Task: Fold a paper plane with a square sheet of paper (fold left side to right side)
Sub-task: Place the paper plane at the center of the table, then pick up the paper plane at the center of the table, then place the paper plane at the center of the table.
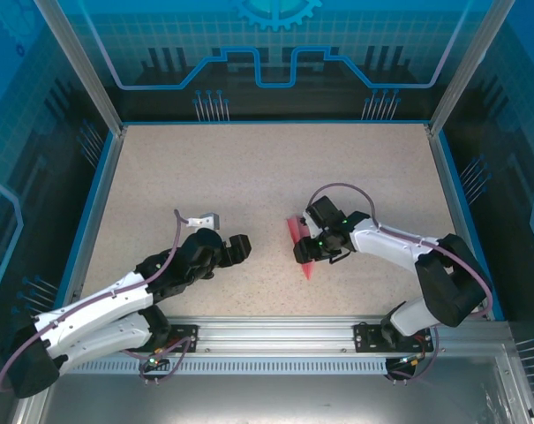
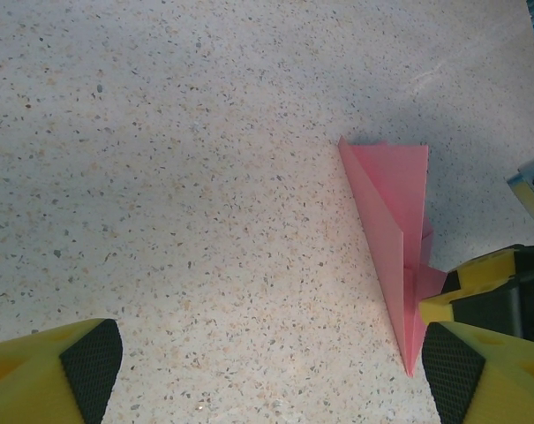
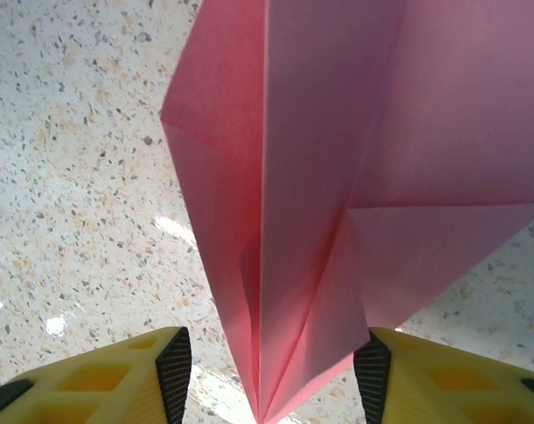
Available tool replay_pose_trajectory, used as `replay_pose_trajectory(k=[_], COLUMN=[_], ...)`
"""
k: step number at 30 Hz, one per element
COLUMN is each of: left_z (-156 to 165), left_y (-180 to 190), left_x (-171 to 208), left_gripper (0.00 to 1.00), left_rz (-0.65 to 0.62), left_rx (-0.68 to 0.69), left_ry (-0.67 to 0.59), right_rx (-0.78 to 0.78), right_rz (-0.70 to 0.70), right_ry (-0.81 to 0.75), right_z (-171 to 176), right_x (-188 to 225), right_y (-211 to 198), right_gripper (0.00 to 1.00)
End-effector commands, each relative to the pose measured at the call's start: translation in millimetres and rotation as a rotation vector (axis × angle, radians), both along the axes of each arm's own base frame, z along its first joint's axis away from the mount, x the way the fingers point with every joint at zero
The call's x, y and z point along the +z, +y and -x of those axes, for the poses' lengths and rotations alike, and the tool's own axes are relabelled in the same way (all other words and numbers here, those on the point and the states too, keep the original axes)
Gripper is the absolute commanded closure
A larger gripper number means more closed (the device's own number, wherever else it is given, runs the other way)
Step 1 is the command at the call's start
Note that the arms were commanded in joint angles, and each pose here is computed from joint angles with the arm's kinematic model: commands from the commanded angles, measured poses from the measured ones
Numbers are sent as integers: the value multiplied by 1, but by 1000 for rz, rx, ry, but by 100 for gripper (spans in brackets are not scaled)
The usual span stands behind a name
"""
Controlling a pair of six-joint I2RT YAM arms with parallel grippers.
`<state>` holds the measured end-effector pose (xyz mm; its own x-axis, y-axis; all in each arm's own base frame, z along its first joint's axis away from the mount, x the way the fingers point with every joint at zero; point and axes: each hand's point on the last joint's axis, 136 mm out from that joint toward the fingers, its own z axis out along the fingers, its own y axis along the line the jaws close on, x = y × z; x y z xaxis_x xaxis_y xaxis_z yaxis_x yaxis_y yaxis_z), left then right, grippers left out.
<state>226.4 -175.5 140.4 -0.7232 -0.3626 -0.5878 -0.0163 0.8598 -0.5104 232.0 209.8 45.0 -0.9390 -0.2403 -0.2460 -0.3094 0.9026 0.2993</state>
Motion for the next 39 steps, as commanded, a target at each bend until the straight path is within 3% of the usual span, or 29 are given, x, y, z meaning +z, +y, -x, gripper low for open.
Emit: replay_pose_trajectory(k=[1,9,21,26,31,39], left_z=[0,0,1,2,3,7], left_y=[3,4,0,-3,-7,-15], left_x=[4,3,7,11,16,19], left_gripper=[9,8,4,1,1,1], left_rz=[6,1,-3,-13,-21,-10], left_rx=[4,6,-28,-62,-96,-152], left_ry=[-9,-5,-17,-24,-31,-31], right_rx=[-3,-1,6,-21,-74,-228], right_rz=[22,53,124,169,154,192], right_ry=[-3,0,14,33,-11,-16], right_z=[-3,-5,-9,-15,-47,-122], right_x=[0,-6,-24,-32,-6,11], right_y=[5,5,15,14,15,-8], right_gripper=[47,60,65,77,88,90])
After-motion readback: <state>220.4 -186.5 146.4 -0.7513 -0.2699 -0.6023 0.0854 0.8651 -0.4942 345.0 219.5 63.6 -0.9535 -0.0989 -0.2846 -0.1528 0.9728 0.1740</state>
